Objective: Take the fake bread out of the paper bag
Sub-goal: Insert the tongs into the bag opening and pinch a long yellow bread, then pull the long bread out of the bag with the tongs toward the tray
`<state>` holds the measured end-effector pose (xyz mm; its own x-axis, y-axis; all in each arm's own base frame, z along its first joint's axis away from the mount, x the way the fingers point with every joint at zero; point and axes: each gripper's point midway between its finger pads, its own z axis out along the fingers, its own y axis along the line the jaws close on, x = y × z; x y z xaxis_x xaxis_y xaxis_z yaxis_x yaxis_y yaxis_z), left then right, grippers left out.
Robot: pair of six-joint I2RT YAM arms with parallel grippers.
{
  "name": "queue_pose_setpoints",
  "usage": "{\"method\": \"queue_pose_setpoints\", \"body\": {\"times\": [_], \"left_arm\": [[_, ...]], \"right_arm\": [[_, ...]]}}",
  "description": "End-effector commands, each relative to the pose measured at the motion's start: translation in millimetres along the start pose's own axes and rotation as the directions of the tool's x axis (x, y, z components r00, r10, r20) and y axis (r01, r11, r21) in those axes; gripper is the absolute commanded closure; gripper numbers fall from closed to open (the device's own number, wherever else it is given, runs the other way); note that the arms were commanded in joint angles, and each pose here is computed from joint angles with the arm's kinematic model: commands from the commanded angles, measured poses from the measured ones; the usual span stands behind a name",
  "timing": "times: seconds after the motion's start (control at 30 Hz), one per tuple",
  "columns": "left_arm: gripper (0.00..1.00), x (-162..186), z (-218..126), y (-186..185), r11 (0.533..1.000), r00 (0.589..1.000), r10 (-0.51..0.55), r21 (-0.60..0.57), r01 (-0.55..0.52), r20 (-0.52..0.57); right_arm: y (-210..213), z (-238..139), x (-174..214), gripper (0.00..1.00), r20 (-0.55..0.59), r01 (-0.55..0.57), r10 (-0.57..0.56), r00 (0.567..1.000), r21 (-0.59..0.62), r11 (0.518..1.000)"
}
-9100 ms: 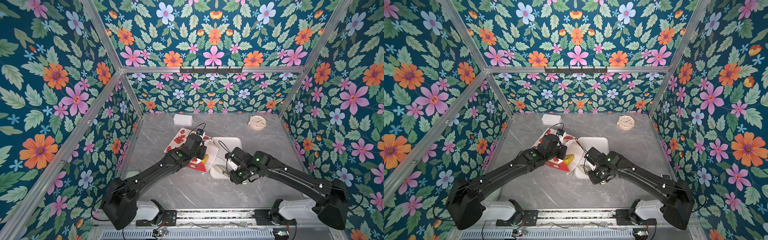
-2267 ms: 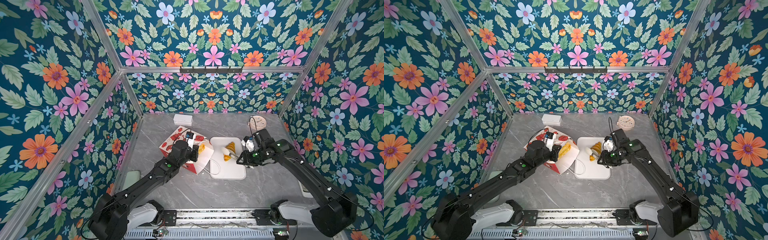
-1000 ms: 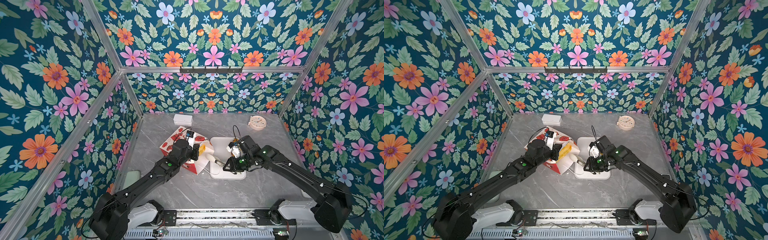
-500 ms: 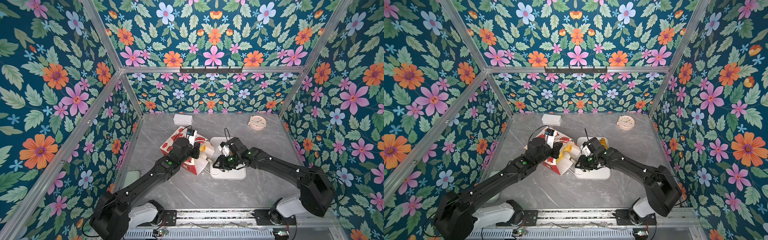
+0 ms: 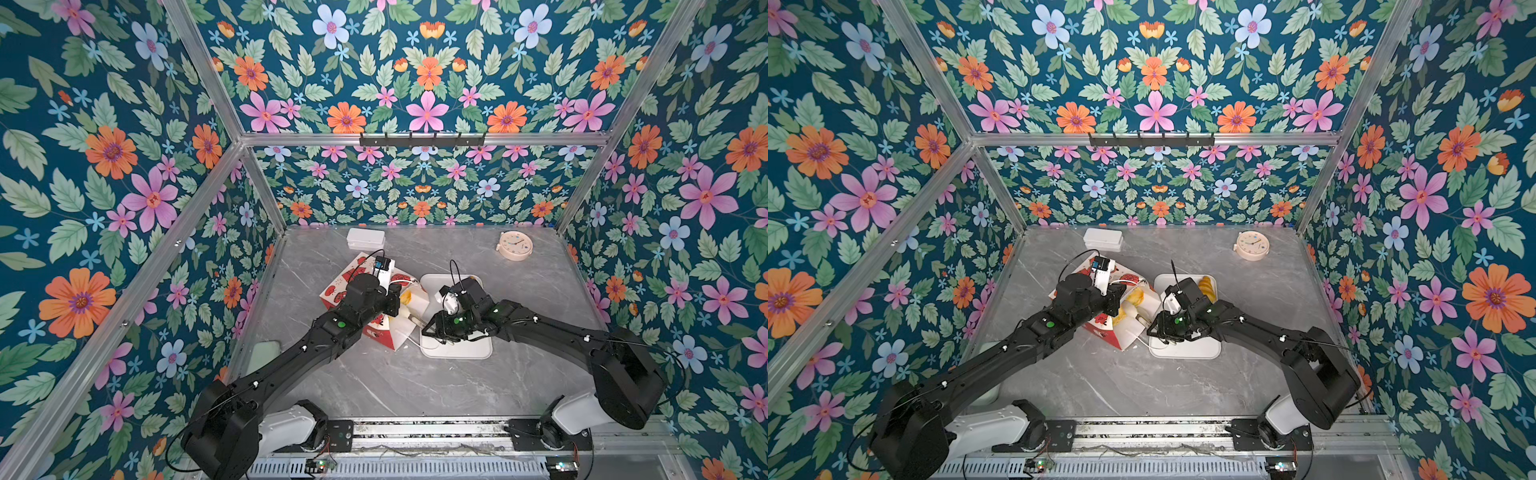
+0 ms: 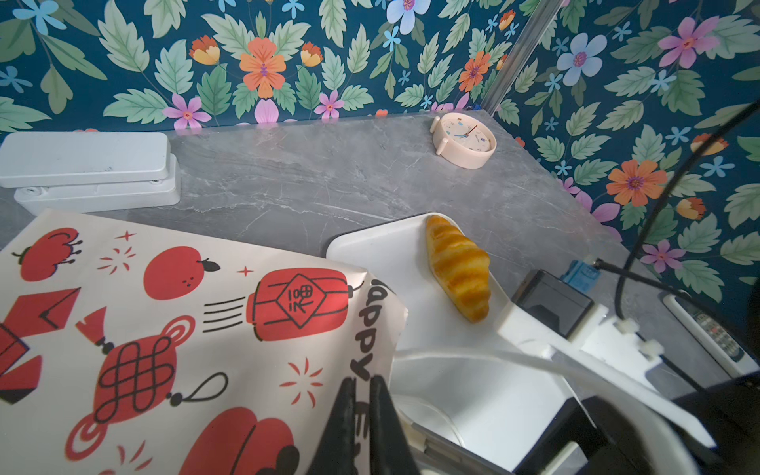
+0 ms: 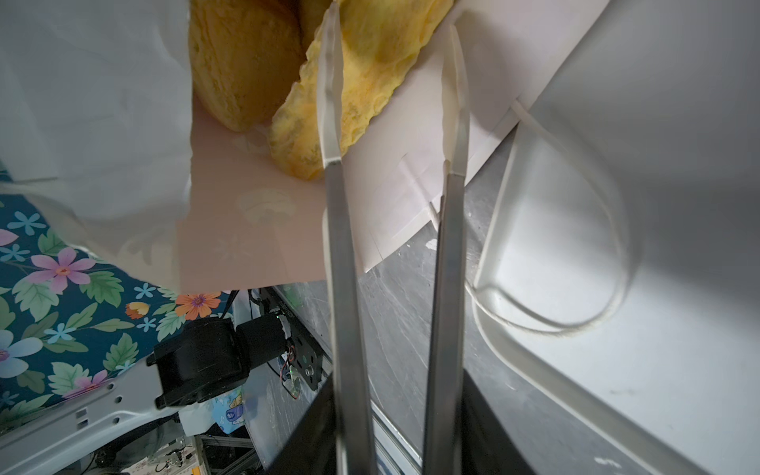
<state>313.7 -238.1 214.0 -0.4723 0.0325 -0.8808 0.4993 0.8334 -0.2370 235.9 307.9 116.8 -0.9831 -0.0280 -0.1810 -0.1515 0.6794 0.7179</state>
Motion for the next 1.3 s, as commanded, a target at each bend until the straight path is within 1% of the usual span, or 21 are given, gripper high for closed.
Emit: {"method": "queue_pose_setpoints", "body": {"times": [0.0,0.07,0.17,0.37,0.67,0.93,1.0,1.17,1.27], "left_arm": [[0.90,-9,0,-3,1.000,1.000,0.001,0.013,-0.001,0.029],[0.90,-8,0,-3,1.000,1.000,0.000,0.013,-0.001,0.029],[0.90,-9,0,-3,1.000,0.999,0.000,0.015,0.000,0.032],[0.89,-9,-1,-6,1.000,1.000,0.001,0.031,-0.002,0.030],[0.89,-7,-4,-7,0.999,1.000,-0.003,0.040,0.002,0.029],[0.89,-11,-5,-9,0.999,0.999,-0.008,0.047,0.006,0.040],[0.89,-11,-5,-9,0.999,0.999,-0.007,0.044,0.006,0.039],[0.89,-11,-6,-8,0.999,0.999,-0.007,0.040,0.005,0.038],[0.89,-10,-6,-7,0.999,0.999,-0.010,0.033,0.009,0.036]], "right_arm": [[10,-2,-1,0.59,0.019,-0.001,0.002,1.000,-0.039,0.999],[11,-4,0,0.59,0.030,-0.008,0.010,1.000,-0.055,0.998],[8,-3,-3,0.59,0.050,-0.004,0.006,0.999,-0.049,0.999],[3,16,-5,0.60,0.052,-0.015,0.020,0.998,-0.098,0.995],[23,15,-23,0.60,0.137,0.075,-0.050,0.989,-0.180,0.981],[27,30,-34,0.61,0.120,0.080,-0.057,0.991,-0.200,0.976],[28,33,-35,0.64,0.122,0.076,-0.051,0.991,-0.214,0.974],[27,32,-36,0.75,0.128,0.071,-0.044,0.991,-0.214,0.974],[28,26,-32,0.79,0.128,0.078,-0.052,0.990,-0.204,0.976]]}}
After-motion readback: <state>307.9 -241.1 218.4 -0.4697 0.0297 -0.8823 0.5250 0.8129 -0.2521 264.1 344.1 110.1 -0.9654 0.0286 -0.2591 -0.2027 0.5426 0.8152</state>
